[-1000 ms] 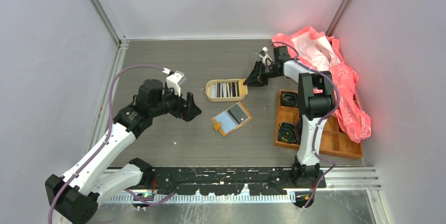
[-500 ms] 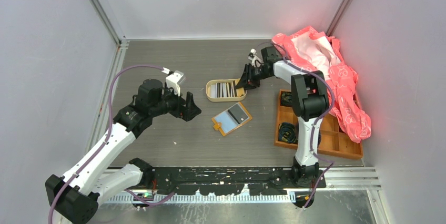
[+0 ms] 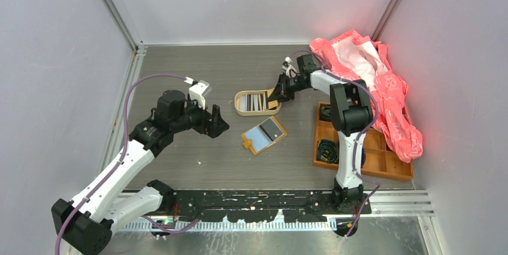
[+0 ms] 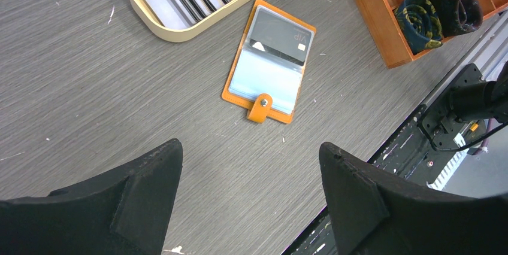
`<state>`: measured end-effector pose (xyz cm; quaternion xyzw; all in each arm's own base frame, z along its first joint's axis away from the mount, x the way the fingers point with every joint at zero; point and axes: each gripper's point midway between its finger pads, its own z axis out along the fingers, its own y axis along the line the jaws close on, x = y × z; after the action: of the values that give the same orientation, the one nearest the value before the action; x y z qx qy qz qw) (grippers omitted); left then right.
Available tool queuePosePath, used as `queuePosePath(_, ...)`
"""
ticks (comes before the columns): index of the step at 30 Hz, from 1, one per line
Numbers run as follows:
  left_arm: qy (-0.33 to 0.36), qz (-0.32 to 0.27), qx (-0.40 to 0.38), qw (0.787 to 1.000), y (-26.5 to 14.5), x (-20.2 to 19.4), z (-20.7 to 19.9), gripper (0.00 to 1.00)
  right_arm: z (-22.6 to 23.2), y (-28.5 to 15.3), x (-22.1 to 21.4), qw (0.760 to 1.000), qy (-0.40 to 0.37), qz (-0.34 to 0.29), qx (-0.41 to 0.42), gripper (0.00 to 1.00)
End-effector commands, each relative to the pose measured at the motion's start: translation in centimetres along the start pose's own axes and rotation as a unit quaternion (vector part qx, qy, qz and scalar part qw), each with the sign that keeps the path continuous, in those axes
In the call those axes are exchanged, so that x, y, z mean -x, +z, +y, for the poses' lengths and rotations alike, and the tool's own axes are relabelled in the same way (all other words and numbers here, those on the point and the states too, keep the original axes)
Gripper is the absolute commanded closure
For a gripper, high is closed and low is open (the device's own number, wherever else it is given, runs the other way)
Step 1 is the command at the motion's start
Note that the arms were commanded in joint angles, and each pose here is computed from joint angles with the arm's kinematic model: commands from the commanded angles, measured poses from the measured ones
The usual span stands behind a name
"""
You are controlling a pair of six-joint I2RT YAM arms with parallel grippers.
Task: Put the credit cards into the card holder
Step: Pick up the credit card from the storage box.
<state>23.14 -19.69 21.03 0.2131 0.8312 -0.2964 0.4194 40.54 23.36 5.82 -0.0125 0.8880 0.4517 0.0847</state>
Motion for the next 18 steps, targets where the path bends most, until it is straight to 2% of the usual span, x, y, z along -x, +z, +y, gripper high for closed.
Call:
queuePosePath(1, 0.007, -0.02, -0.007, 1.0, -0.1, 1.1, -0.2, 0.16, 2.2, -1.4, 1.2, 0.999, -0.014, -0.019, 0.041, 0.93)
queuePosePath(7, 0.007, -0.021, -0.007, 1.0, -0.1, 1.1, -0.2, 0.16, 2.3, -2.6, 1.6, 0.998, -0.008, -0.03, 0.053, 0.93)
queuePosePath(10, 0.006, -0.021, -0.007, 1.0, -0.1, 1.1, -0.2, 0.16, 2.1, -2.8, 1.6, 0.998, -0.005, -0.03, 0.056, 0.87)
queuePosePath(13, 0.006, -0.021, -0.008, 1.0, -0.1, 1.1, -0.3, 0.16, 1.8, -2.9, 1.6, 0.998, 0.0, -0.029, 0.056, 0.76)
queuePosePath(18, 0.007, -0.02, -0.007, 1.0, -0.1, 1.1, -0.2, 0.16, 1.6, -2.8, 1.6, 0.998, 0.002, -0.029, 0.055, 0.72)
